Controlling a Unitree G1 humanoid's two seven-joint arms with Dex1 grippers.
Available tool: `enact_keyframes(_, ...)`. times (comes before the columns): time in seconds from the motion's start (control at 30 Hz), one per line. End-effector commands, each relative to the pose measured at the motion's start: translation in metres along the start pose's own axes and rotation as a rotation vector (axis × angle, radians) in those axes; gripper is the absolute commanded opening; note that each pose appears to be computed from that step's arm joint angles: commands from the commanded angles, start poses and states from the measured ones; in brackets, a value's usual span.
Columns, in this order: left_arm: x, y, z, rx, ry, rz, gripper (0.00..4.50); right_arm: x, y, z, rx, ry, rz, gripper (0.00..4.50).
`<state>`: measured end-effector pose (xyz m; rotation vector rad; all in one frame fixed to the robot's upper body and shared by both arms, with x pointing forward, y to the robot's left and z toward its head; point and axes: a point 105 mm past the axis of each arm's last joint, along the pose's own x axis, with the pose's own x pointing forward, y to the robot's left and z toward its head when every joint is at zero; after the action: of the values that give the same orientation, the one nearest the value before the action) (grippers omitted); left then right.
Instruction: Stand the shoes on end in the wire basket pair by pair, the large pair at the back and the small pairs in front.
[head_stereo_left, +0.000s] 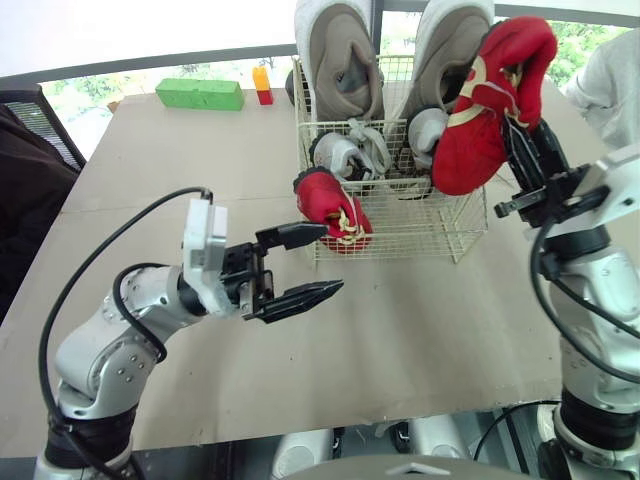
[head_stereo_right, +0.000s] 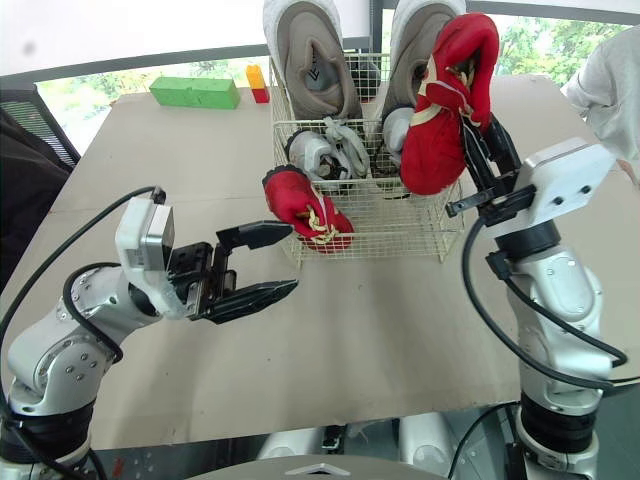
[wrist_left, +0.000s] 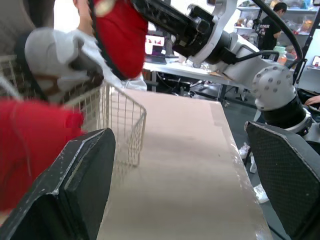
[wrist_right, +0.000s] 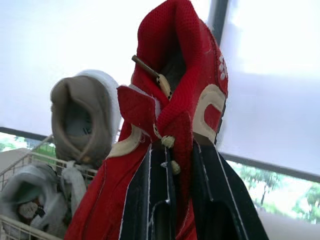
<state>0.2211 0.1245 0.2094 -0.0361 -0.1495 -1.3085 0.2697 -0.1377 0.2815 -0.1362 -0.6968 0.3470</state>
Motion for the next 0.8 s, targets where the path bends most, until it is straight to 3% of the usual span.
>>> enact_keyframes(0.03, -0.012, -0.01, 0.01, 0.045, -0.019, -0.017, 4.5, -0.007, 0.008, -0.007, -0.097, -0.063, -0.004, 0.07)
enact_keyframes(0.33, -0.032, -0.013, 0.007, 0.073, -0.007, 0.057, 4.5, -0.038, 0.016, -0.056, -0.223, 0.001, -0.002, 0.07)
enact_keyframes(0.5, -0.032, -0.011, 0.004, 0.079, -0.017, 0.079, 4.5, -0.06, 0.037, -0.097, -0.167, 0.094, 0.073, 0.07)
enact_keyframes(0.6, -0.034, -0.009, 0.002, 0.079, -0.017, 0.092, 4.5, -0.074, 0.047, -0.107, -0.112, 0.14, 0.113, 1.02)
enact_keyframes(0.73, -0.035, -0.007, -0.001, 0.07, -0.02, 0.106, 4.5, -0.091, 0.046, -0.105, -0.017, 0.196, 0.142, 2.89)
enact_keyframes(0.8, -0.038, -0.005, -0.005, 0.055, -0.012, 0.13, 4.5, -0.095, 0.03, -0.097, -0.011, 0.221, 0.1, 3.94)
